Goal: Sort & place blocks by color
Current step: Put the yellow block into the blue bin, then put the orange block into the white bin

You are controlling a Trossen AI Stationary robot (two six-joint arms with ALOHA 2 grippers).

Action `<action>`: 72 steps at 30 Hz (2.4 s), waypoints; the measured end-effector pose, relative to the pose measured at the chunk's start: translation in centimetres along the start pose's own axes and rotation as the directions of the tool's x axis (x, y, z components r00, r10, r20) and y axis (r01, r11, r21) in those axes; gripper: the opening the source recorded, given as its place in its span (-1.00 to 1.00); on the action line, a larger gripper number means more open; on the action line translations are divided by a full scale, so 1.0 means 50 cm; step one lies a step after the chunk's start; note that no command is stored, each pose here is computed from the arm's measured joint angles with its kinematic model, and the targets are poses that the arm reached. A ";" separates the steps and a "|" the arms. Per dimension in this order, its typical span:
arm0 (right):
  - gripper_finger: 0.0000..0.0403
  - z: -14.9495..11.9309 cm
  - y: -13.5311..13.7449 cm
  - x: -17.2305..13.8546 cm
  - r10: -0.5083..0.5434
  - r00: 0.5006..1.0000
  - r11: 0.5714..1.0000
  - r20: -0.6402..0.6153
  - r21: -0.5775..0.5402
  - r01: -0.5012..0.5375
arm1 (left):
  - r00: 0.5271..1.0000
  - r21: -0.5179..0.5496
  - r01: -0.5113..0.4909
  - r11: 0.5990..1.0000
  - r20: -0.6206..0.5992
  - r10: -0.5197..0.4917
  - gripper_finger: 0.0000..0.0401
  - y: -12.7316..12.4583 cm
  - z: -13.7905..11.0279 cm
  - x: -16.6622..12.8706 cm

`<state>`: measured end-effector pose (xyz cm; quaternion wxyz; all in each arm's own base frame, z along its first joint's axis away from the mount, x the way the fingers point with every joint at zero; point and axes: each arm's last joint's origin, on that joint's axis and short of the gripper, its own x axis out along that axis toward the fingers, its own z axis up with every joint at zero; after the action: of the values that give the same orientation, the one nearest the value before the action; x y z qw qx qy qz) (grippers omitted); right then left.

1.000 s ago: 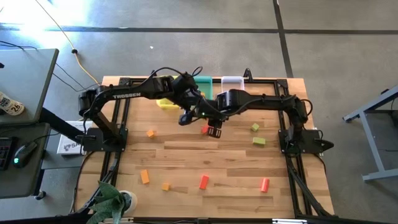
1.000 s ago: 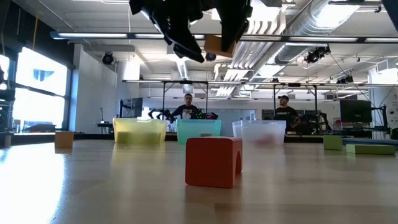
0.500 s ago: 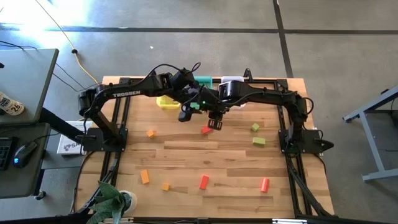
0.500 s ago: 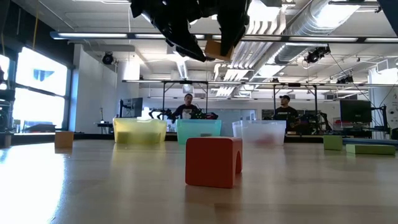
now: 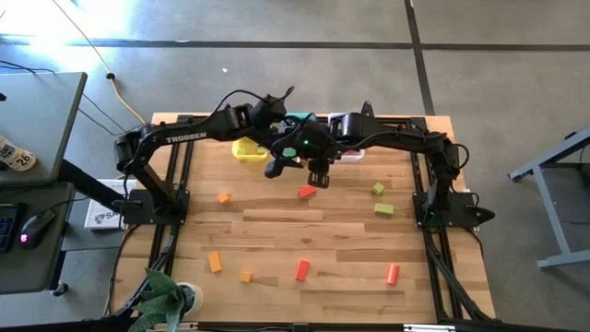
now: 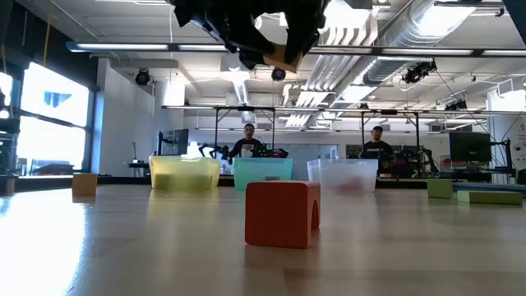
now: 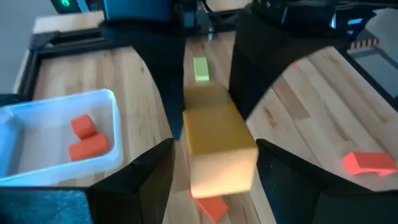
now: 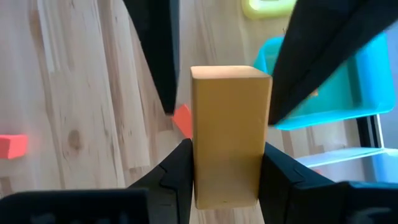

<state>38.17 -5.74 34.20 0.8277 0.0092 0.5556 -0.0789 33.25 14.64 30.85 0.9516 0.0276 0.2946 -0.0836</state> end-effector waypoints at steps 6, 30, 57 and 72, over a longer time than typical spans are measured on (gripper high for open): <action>-0.46 -0.002 -0.004 -0.010 0.002 1.000 1.000 0.014 0.009 -0.002 | 1.000 -0.010 -0.007 1.000 0.007 0.007 0.02 0.003 0.001 -0.001; 0.01 -0.006 -0.018 -0.012 -0.127 0.992 0.992 -0.007 0.011 0.127 | 0.994 0.051 -0.098 0.994 -0.050 0.100 -0.49 0.029 -0.015 -0.013; 0.03 -0.028 -0.138 -0.013 -0.214 0.974 0.963 -0.074 0.149 0.223 | 0.794 -0.077 -0.495 0.866 -0.445 0.414 -0.48 0.183 -0.180 0.066; 0.03 -0.046 -0.204 -0.013 0.008 0.999 0.954 -0.032 0.300 0.002 | 0.705 -0.057 -0.600 0.798 -0.510 0.494 -0.11 0.201 -0.200 0.067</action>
<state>34.39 -15.52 34.68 0.8075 0.1370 0.5507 -0.1610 32.20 25.07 20.74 0.8289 0.0289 0.5014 0.2462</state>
